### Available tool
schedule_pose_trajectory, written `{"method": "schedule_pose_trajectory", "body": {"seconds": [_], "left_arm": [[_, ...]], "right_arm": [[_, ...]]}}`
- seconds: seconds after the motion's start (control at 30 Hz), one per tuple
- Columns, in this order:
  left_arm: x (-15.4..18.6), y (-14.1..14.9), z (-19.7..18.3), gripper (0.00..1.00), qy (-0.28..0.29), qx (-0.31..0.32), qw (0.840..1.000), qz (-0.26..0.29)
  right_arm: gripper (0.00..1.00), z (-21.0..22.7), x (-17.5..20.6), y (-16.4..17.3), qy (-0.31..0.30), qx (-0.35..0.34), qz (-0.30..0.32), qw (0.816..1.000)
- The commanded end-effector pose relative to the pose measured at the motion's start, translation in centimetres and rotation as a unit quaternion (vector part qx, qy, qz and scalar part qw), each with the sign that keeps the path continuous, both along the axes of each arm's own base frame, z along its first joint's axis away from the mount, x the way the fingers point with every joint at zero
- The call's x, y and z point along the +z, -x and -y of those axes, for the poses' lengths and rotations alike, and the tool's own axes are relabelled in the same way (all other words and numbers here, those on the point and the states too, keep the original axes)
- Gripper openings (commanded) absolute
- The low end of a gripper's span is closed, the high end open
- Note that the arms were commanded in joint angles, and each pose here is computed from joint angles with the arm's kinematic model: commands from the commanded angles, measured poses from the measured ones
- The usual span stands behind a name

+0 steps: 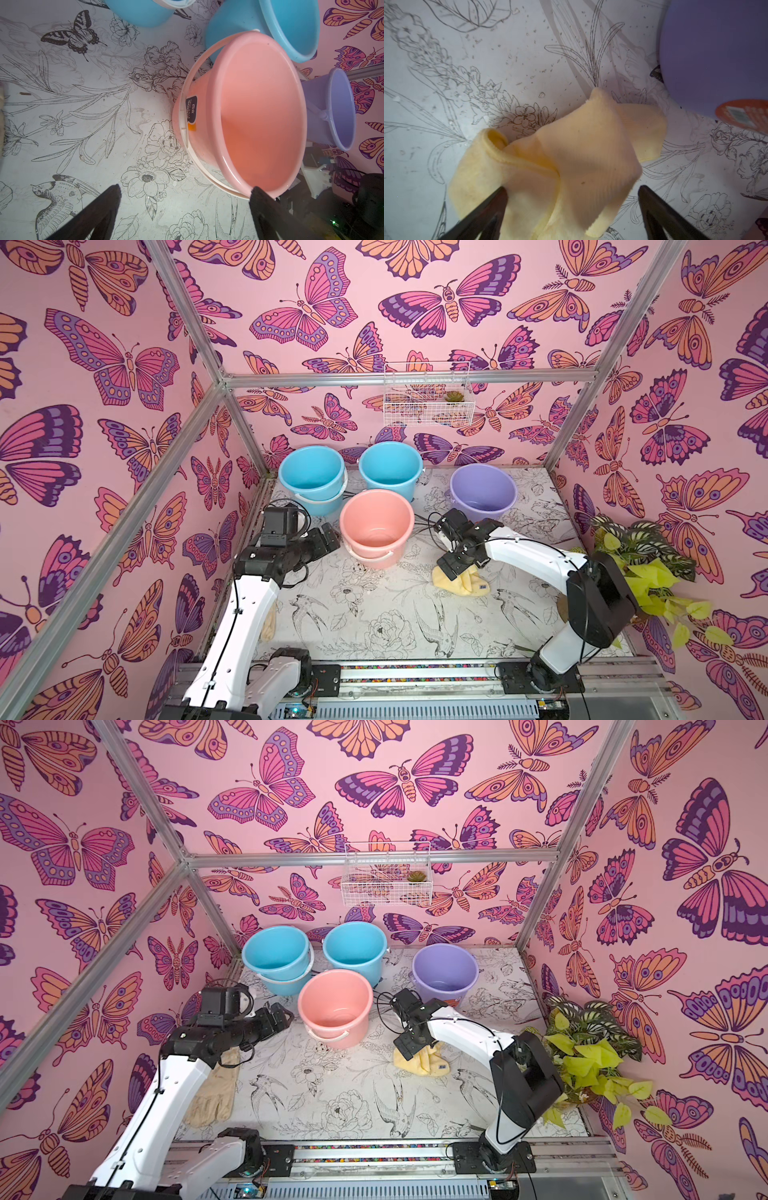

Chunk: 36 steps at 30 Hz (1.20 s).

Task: Wipe the inside of the bucket with a cloth
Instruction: Pick up the cleaning item at the center of the board.

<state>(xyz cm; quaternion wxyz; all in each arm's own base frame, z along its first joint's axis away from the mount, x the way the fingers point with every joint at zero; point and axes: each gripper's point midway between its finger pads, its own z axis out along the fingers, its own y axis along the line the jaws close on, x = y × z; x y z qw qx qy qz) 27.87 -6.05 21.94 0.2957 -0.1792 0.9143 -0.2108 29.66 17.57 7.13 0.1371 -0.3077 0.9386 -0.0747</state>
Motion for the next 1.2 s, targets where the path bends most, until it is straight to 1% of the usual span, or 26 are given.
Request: {"method": "schedule_pose_trajectory", "body": {"seconds": [0.0, 0.1, 0.17, 0.37, 0.43, 0.5, 0.57, 0.63, 0.7, 0.77, 0.9, 1.03, 1.17], "left_arm": [[-0.4, 0.5, -0.3, 0.99, -0.001, 0.008, 1.0, -0.011], [-0.4, 0.5, -0.3, 0.99, 0.0, 0.009, 1.0, -0.013], [-0.4, 0.4, -0.3, 0.99, 0.0, 0.009, 1.0, -0.014], [-0.7, 0.4, -0.5, 0.99, -0.009, 0.009, 1.0, -0.018], [-0.7, 0.4, -0.6, 0.99, -0.011, 0.012, 1.0, -0.018], [-0.7, 0.4, -0.6, 0.98, -0.012, 0.01, 1.0, -0.018], [-0.6, 0.4, -0.6, 0.98, -0.012, 0.011, 1.0, -0.017], [-0.6, 0.3, -0.6, 0.98, -0.012, 0.011, 1.0, -0.017], [-0.5, 0.3, -0.6, 0.98, -0.013, 0.01, 1.0, -0.016], [-0.4, 0.3, -0.6, 0.98, -0.013, 0.012, 1.0, -0.014], [-0.2, 0.3, -0.5, 0.98, -0.009, 0.008, 1.0, -0.014], [0.2, 0.3, -0.3, 0.96, -0.007, 0.002, 1.0, -0.008], [0.2, 0.3, 0.0, 0.94, -0.005, -0.01, 1.0, -0.012]], "right_arm": [[0.99, 0.1, -0.3, -0.2, 0.026, 0.02, -0.011, 0.999], [0.99, -0.7, -1.2, 0.2, 0.009, 0.02, -0.031, 0.999], [0.92, -0.9, -1.6, 0.4, 0.003, 0.015, -0.038, 0.999], [0.57, -1.1, -1.6, 0.4, -0.004, 0.002, -0.036, 0.999], [0.45, -1.0, -1.3, 0.4, -0.004, 0.001, -0.031, 1.0], [0.36, -0.9, -1.0, 0.3, -0.003, -0.001, -0.028, 1.0], [0.21, -1.0, -0.5, 0.4, -0.005, -0.001, -0.025, 1.0], [0.12, -0.9, 0.0, 0.3, -0.006, -0.006, -0.019, 1.0], [0.05, -0.9, 0.5, 0.2, -0.006, -0.009, -0.013, 1.0], [0.01, -1.1, 1.3, 0.3, -0.008, -0.009, -0.002, 1.0], [0.0, -1.6, 3.5, 0.3, -0.018, -0.008, 0.026, 0.999], [0.0, -2.1, 6.6, 0.1, -0.041, -0.015, 0.056, 0.997], [0.0, -2.4, 11.1, -0.1, -0.074, -0.021, 0.094, 0.993]]}}
